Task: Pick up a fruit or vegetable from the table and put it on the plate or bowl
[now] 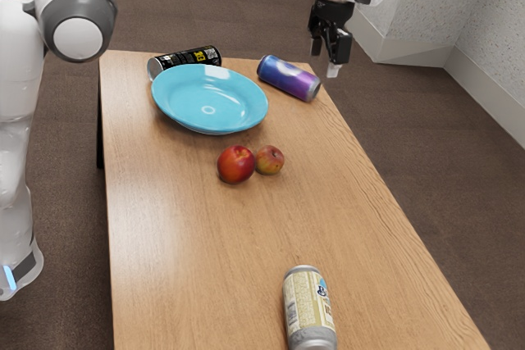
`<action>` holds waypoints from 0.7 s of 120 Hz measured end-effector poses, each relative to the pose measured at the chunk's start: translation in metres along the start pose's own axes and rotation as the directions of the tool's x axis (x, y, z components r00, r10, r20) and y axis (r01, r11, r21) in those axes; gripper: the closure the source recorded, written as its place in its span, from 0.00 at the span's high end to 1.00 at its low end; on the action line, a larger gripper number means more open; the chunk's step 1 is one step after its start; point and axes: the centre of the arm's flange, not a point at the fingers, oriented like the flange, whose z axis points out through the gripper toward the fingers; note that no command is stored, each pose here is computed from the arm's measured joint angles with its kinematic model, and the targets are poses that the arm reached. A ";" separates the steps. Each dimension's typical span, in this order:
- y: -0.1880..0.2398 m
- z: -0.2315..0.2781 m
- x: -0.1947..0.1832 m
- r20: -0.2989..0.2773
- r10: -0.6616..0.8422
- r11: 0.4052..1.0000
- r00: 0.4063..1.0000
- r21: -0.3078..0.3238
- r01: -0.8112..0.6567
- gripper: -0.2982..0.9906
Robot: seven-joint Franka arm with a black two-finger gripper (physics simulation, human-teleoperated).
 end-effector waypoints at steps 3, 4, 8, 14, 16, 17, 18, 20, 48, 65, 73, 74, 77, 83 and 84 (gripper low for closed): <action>0.000 0.000 0.000 0.002 0.002 1.000 1.000 -0.001 -0.002 0.77; 0.000 0.000 0.000 0.002 0.002 1.000 1.000 -0.001 -0.002 0.77; 0.000 0.000 0.000 0.004 0.005 1.000 1.000 -0.002 -0.005 0.77; 0.001 0.000 -0.001 0.006 0.009 1.000 1.000 -0.002 -0.009 0.77; 0.001 0.000 -0.001 0.007 0.010 1.000 1.000 -0.003 -0.010 0.77; 0.000 0.000 -0.001 0.007 0.010 1.000 1.000 -0.003 -0.010 0.77; 0.000 0.000 -0.001 0.008 0.011 1.000 1.000 -0.003 -0.010 0.77; 0.000 0.001 -0.001 0.008 0.011 1.000 1.000 -0.003 -0.011 0.77; 0.009 -0.005 0.000 -0.002 0.035 0.999 0.999 -0.005 -0.035 0.77; -0.007 0.059 0.027 0.076 0.012 1.000 0.997 0.004 -0.013 0.77; -0.016 0.077 0.033 0.094 0.001 1.000 0.996 0.008 -0.001 0.77; -0.017 0.079 0.034 0.095 0.000 1.000 0.995 0.008 -0.001 0.77; -0.018 0.083 0.035 0.099 -0.002 1.000 0.995 0.009 0.001 0.77; -0.023 0.090 0.037 0.104 -0.008 1.000 0.994 0.014 0.007 0.77; -0.025 0.091 0.038 0.105 -0.010 1.000 0.994 0.015 0.009 0.77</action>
